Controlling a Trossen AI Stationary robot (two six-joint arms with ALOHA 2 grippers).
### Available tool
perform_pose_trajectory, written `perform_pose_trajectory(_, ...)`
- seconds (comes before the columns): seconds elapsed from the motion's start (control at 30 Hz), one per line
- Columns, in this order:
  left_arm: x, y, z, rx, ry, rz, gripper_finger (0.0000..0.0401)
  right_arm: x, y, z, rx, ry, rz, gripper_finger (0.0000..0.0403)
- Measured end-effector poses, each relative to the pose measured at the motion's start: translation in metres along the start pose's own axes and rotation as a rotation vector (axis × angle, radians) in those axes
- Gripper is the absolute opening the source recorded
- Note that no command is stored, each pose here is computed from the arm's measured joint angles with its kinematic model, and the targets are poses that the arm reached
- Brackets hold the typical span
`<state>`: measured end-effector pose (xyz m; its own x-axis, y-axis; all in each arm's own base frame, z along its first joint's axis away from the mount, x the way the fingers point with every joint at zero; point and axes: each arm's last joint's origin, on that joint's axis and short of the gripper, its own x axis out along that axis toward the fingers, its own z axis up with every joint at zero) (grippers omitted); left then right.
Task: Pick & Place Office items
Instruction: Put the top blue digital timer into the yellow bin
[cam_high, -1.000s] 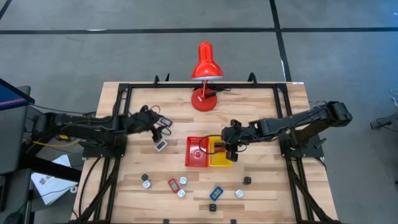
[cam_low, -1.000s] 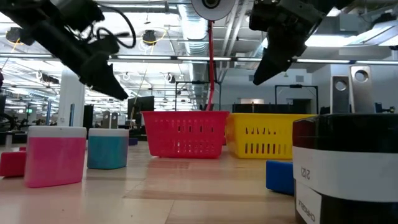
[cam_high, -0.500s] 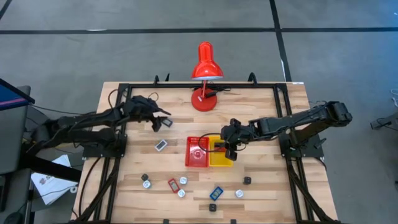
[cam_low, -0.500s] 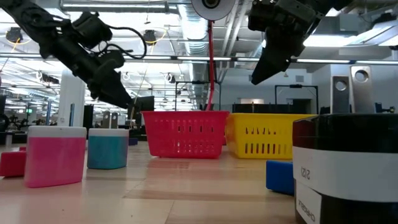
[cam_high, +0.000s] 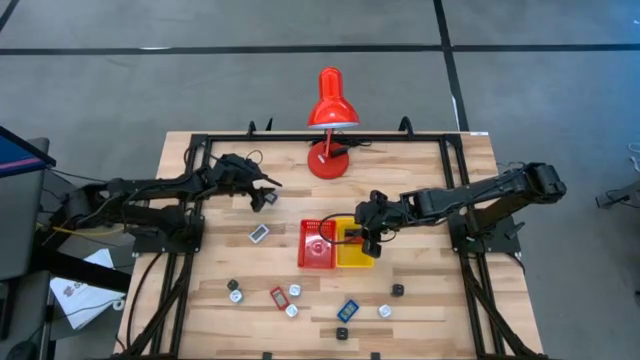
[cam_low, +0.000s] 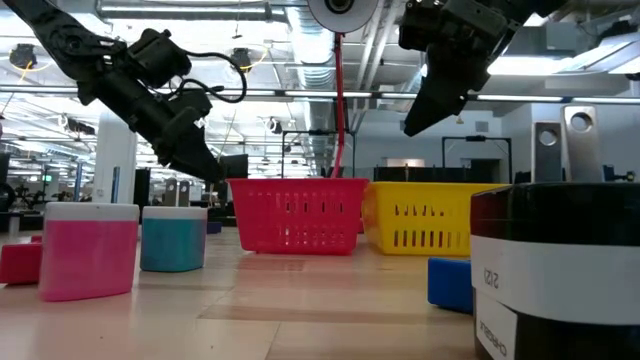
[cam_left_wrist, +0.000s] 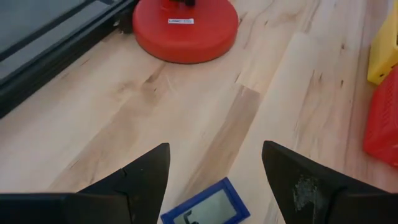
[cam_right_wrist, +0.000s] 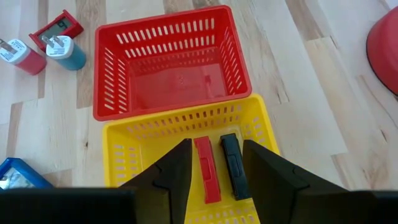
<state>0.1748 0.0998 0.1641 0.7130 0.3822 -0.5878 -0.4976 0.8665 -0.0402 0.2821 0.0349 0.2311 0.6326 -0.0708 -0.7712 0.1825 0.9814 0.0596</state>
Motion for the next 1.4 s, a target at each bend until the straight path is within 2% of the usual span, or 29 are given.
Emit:
perform_pose_trajectory(0.17, 0.000, 0.000, -0.001, -0.046, 0.011, 0.001, 0.0284, 0.000, -0.001, 0.001, -0.005, -0.004, -0.001, 0.0136)
perform_pose_trajectory(0.33, 0.000, 0.000, 0.000, -0.040, -0.004, 0.001, 0.0333, 0.000, -0.003, 0.002, 0.003, -0.016, -0.003, 0.0137)
perform_pose_trajectory(0.47, -0.001, 0.000, 0.001, -0.014, -0.006, 0.001, 0.0354, 0.000, -0.003, 0.002, 0.003, -0.015, -0.003, 0.0136)
perform_pose_trajectory(0.67, 0.008, 0.000, -0.006, 0.167, 0.054, -0.014, 0.0358, 0.001, -0.003, 0.002, 0.002, -0.016, -0.004, 0.0137)
perform_pose_trajectory(0.83, 0.022, -0.003, -0.010, 0.229, 0.118, -0.153, 0.0358, 0.001, -0.004, 0.003, 0.005, -0.016, -0.007, 0.0136)
perform_pose_trajectory(1.03, 0.037, -0.002, -0.007, 0.321, 0.164, -0.124, 0.0353, 0.001, -0.005, 0.003, 0.006, -0.015, -0.008, 0.0136)
perform_pose_trajectory(1.13, 0.042, 0.001, -0.007, 0.328, 0.193, -0.078, 0.0352, 0.001, -0.004, 0.003, 0.005, -0.015, -0.007, 0.0136)
perform_pose_trajectory(1.4, 0.048, 0.009, -0.023, 0.285, 0.350, -0.094, 0.0355, 0.001, -0.004, 0.003, 0.005, -0.014, -0.008, 0.0136)
